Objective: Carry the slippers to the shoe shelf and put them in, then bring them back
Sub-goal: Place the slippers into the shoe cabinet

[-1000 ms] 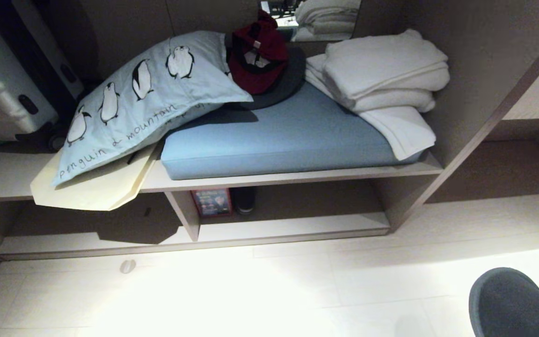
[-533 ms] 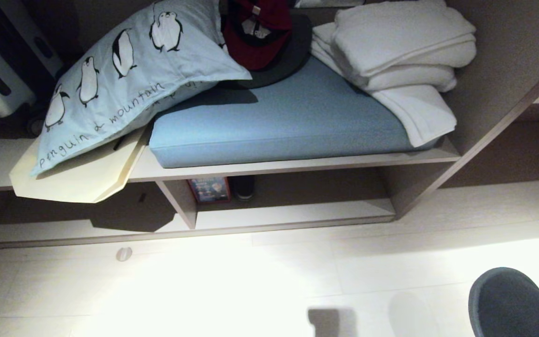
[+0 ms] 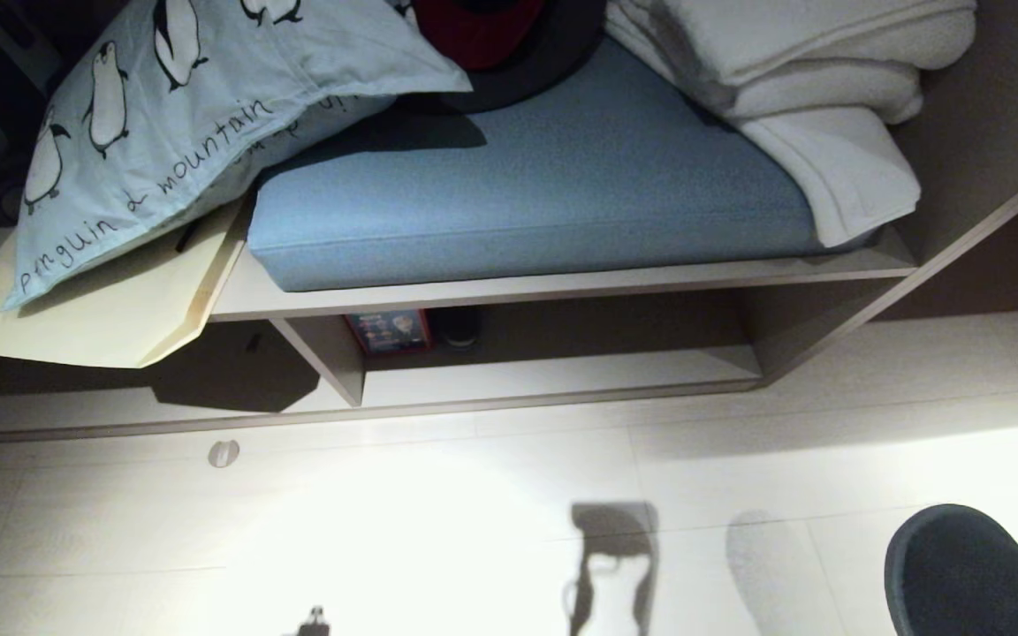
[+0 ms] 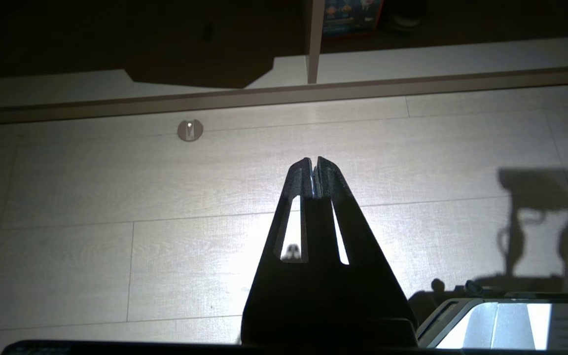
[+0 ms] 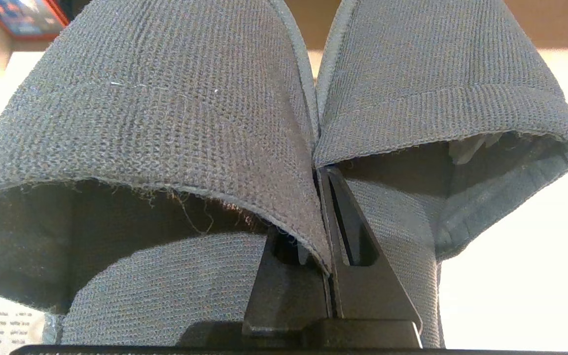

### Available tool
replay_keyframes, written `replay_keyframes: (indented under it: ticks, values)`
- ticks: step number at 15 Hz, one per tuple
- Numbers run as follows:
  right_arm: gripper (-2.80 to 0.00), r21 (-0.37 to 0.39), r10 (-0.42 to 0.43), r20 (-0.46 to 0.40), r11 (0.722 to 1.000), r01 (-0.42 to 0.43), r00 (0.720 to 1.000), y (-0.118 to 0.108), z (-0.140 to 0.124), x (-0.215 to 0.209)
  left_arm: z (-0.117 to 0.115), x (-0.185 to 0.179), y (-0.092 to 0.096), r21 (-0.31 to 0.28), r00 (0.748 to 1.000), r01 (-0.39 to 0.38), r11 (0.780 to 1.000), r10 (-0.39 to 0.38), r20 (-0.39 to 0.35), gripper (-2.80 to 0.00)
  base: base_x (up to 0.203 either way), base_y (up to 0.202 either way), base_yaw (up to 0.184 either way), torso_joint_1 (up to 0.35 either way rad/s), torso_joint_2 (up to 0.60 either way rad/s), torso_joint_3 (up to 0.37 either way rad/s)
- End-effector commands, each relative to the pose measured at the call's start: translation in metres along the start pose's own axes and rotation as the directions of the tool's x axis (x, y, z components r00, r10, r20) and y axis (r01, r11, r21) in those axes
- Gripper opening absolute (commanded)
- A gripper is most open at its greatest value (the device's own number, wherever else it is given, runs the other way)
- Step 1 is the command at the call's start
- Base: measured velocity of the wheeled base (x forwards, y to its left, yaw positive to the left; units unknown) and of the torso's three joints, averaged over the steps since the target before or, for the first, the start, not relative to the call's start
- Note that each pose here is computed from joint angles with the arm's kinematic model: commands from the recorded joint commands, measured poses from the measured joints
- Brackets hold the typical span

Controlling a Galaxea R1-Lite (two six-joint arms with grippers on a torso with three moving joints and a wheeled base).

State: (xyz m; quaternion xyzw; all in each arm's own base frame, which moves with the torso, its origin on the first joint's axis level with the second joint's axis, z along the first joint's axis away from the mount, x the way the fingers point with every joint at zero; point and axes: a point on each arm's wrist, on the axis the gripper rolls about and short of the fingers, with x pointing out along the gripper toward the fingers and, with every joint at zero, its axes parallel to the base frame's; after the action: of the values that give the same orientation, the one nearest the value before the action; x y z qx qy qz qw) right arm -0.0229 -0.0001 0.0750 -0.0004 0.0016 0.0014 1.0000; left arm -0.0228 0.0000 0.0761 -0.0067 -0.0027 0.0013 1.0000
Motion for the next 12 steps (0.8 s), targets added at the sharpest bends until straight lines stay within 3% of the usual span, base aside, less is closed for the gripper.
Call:
replay_keyframes:
  ticks: [1, 12]
  values:
    - [-2.80, -0.001, 0.000, -0.001, 1.000, 0.000, 1.000, 0.0000, 0.0000, 0.0001, 0.0001, 0.0001, 0.0000, 0.000, 1.000, -0.001, 1.000, 0.001, -0.001, -2.80, 0.000, 0.000, 0.000, 0.002, 0.01, -0.197]
    - [-2.80, -0.001, 0.000, -0.001, 1.000, 0.000, 1.000, 0.0000, 0.0000, 0.0001, 0.0001, 0.0001, 0.0000, 0.000, 1.000, -0.001, 1.000, 0.001, -0.001, -2.80, 0.000, 0.000, 0.000, 0.002, 0.00, -0.198]
